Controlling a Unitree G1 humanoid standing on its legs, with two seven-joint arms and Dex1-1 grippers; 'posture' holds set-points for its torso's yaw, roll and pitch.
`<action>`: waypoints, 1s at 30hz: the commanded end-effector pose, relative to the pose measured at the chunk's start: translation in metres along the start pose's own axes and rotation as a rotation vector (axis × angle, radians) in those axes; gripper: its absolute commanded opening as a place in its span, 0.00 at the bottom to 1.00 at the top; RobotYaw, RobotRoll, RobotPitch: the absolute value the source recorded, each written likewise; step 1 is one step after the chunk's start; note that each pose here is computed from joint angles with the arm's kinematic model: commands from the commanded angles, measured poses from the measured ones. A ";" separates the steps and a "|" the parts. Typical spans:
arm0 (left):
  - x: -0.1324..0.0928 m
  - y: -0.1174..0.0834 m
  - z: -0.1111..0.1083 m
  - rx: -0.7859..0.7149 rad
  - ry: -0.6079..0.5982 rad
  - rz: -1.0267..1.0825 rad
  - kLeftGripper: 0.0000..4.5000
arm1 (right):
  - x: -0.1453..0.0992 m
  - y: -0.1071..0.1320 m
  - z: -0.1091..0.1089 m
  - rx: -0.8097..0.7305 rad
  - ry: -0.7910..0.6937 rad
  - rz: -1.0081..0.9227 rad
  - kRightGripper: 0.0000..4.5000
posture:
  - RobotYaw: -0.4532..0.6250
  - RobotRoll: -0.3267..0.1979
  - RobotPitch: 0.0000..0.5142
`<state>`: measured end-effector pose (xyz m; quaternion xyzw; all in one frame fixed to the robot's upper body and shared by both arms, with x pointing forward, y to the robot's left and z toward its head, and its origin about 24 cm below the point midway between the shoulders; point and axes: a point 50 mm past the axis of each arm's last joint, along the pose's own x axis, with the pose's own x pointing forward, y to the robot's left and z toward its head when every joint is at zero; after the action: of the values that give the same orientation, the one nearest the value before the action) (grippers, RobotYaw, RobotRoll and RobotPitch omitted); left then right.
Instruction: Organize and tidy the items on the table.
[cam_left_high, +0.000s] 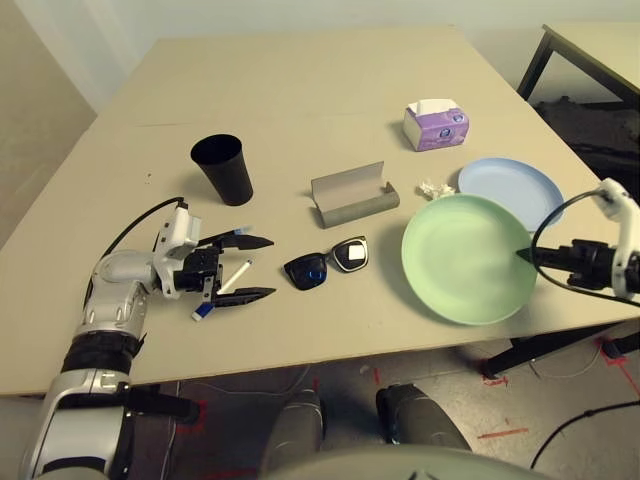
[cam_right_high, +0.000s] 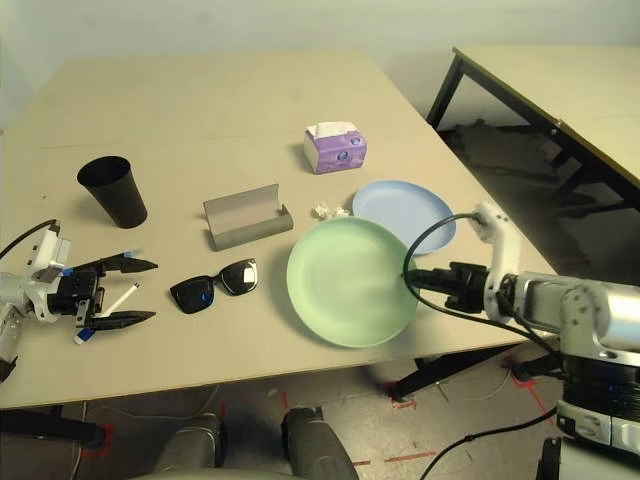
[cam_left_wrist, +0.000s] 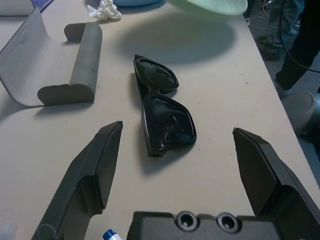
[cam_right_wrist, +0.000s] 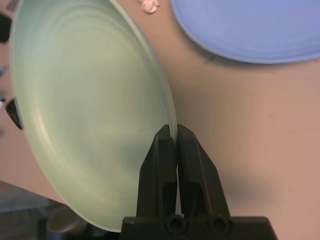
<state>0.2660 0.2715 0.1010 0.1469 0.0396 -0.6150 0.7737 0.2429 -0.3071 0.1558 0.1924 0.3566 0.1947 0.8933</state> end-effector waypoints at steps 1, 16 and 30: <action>0.003 0.001 -0.002 0.003 0.023 -0.023 1.00 | -0.011 -0.007 0.008 0.032 -0.042 -0.057 0.01 | 0.33 0.62 0.13; 0.003 -0.002 -0.009 0.009 0.022 -0.014 1.00 | -0.021 -0.054 0.067 0.298 -0.334 -0.325 0.01 | 0.36 0.62 0.12; -0.008 0.000 -0.005 0.010 0.024 0.039 1.00 | -0.016 -0.061 0.072 0.335 -0.297 -0.312 0.01 | 0.37 0.62 0.19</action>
<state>0.2664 0.2753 0.0964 0.1583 0.0395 -0.6060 0.7786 0.2995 -0.3781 0.1809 0.3085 0.2711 -0.0366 0.9110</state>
